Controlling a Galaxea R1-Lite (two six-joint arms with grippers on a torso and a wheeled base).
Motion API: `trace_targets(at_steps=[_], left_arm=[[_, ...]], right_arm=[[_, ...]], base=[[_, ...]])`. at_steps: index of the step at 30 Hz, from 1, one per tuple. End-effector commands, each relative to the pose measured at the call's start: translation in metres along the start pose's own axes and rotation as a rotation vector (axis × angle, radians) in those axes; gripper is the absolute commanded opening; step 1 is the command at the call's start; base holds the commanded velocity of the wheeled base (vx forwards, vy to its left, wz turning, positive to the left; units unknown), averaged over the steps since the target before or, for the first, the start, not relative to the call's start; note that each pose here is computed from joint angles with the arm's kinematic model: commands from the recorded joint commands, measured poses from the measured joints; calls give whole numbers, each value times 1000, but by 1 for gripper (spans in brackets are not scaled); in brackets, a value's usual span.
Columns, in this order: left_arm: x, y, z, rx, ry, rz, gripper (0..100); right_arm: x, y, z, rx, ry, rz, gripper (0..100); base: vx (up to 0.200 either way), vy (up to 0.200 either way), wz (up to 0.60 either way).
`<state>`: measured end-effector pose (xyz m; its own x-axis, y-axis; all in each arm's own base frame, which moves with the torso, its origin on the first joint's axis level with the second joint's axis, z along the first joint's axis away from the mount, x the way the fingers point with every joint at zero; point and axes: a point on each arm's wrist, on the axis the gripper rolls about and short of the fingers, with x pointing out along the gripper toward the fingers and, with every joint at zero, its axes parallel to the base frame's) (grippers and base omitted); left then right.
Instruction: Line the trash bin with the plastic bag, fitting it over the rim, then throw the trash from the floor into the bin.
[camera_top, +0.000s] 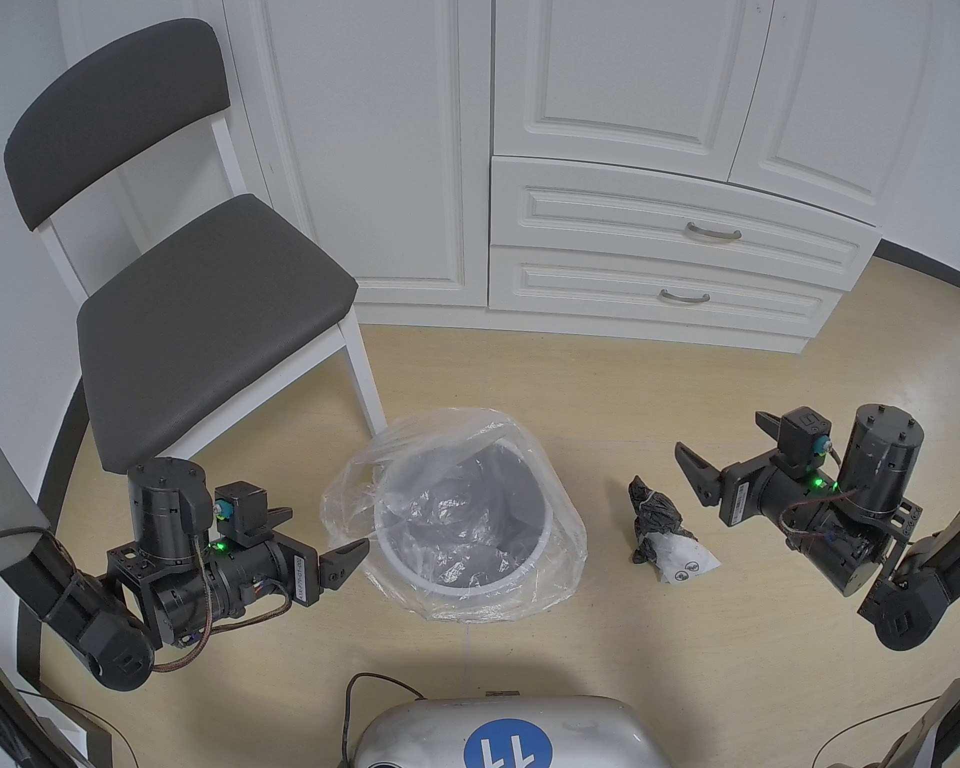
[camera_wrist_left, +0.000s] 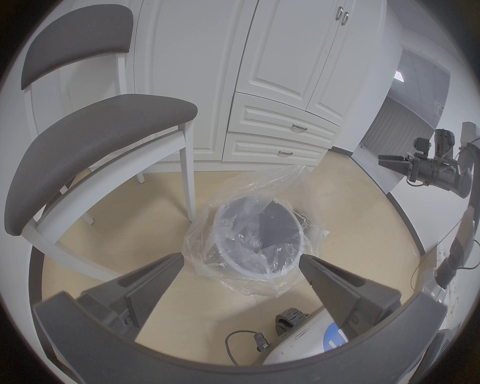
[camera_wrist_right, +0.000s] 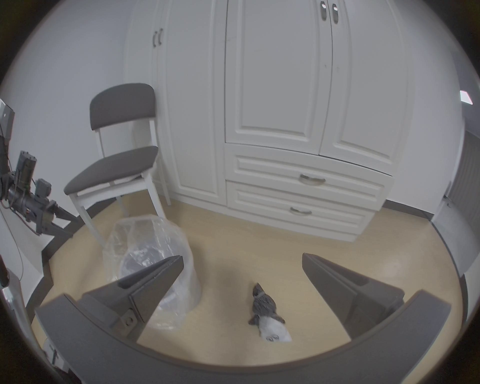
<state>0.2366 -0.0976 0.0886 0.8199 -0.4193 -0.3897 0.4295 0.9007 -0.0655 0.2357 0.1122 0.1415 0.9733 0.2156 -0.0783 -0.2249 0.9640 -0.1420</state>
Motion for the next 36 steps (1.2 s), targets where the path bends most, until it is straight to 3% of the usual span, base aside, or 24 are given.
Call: trace_targets(at_steps=[1, 10, 16, 20, 23, 27, 36], left_arm=[[-2, 0, 0, -1, -3, 2, 100], [2, 3, 0, 0, -2, 45, 100], [0, 10, 4, 10, -23, 88, 100], [-1, 11, 7, 8, -38, 95, 100], [-3, 13, 10, 9, -51, 104, 100], [-2, 13, 10, 27, -51, 104, 100], [-3, 14, 10, 28, -50, 118, 100]], right_arm=[[13, 9, -9, -11, 31, 42, 100], [33, 16, -20, 28, 65, 78, 100], [75, 26, -6, 36, 37, 118, 100], [100, 31, 5, 27, 128, 137, 100], [122, 44, -13, 59, 188, 153, 100], [139, 59, -37, 76, 168, 169, 100], [134, 93, -51, 62, 159, 238, 100]], base=[[0, 0, 0], [0, 0, 0], [0, 0, 0], [0, 0, 0], [0, 0, 0], [0, 0, 0], [0, 0, 0]])
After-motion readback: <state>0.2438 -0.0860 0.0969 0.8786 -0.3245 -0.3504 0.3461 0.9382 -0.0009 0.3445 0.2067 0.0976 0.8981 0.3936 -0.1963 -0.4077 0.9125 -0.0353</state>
